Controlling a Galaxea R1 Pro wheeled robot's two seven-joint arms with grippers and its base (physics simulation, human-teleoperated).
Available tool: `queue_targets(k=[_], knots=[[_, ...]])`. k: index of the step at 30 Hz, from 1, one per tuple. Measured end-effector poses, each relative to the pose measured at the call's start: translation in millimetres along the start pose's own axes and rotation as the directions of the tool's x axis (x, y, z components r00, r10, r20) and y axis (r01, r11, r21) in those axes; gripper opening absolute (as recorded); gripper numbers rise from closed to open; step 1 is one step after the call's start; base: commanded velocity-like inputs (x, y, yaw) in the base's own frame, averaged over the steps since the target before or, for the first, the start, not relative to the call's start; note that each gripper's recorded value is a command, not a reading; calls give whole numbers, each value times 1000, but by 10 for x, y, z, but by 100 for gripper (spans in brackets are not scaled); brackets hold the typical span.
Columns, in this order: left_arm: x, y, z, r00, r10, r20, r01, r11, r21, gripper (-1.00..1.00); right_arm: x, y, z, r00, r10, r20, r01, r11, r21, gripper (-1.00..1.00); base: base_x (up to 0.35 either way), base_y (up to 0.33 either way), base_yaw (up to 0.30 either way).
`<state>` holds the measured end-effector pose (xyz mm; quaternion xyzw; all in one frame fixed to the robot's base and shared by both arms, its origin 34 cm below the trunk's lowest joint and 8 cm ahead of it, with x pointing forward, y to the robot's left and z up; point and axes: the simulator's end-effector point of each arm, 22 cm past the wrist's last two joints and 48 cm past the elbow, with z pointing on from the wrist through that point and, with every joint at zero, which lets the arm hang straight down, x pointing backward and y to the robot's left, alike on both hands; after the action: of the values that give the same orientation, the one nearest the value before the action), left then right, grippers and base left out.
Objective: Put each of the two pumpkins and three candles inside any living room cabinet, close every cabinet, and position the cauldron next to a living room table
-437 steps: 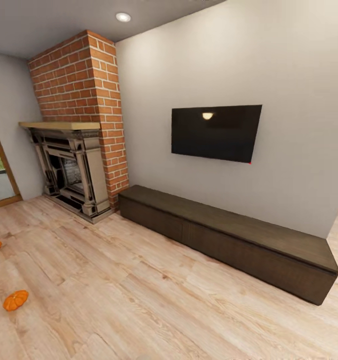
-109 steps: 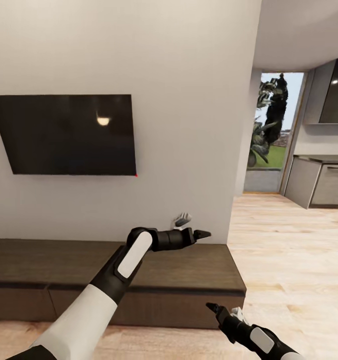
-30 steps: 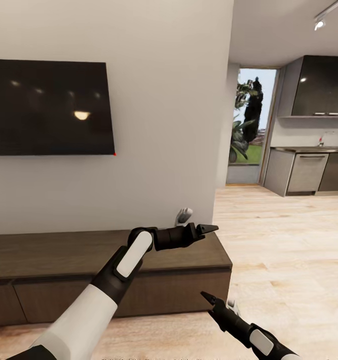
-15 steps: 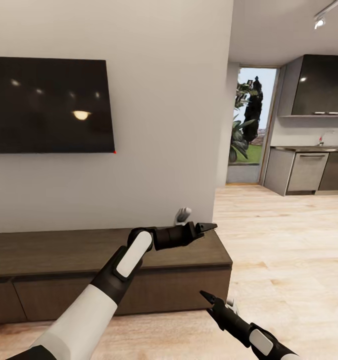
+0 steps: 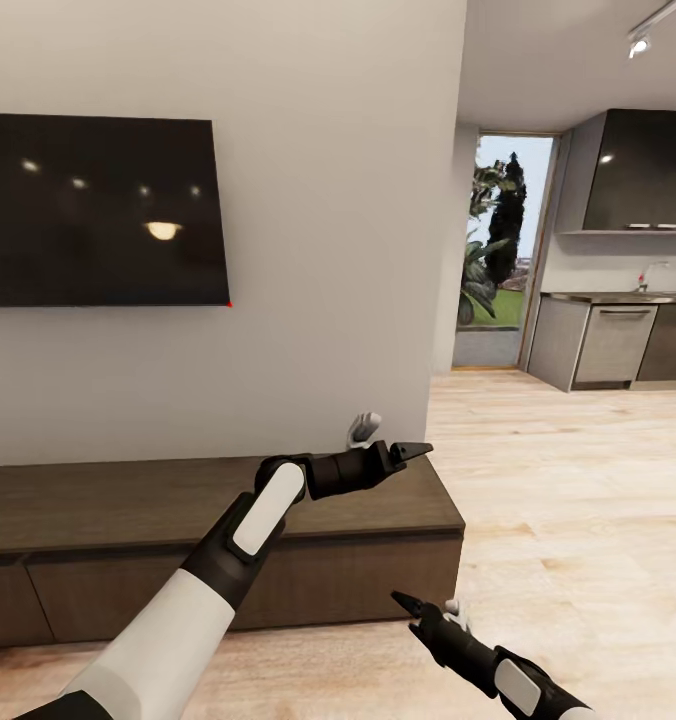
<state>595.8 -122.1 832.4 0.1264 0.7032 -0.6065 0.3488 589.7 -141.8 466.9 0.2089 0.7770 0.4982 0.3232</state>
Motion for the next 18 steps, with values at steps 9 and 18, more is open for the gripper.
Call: queue_targets(k=[9, 18], knots=[[1, -1, 1, 1000, 0, 0, 0, 1000, 0, 100, -2, -13, -2, 1000, -7, 5, 7, 1000, 3, 100, 0, 0, 0], [-1, -1, -1, 1000, 0, 0, 0, 1000, 0, 100, 3, -10, -2, 1000, -7, 3, 7, 1000, 1, 100, 0, 0, 0]])
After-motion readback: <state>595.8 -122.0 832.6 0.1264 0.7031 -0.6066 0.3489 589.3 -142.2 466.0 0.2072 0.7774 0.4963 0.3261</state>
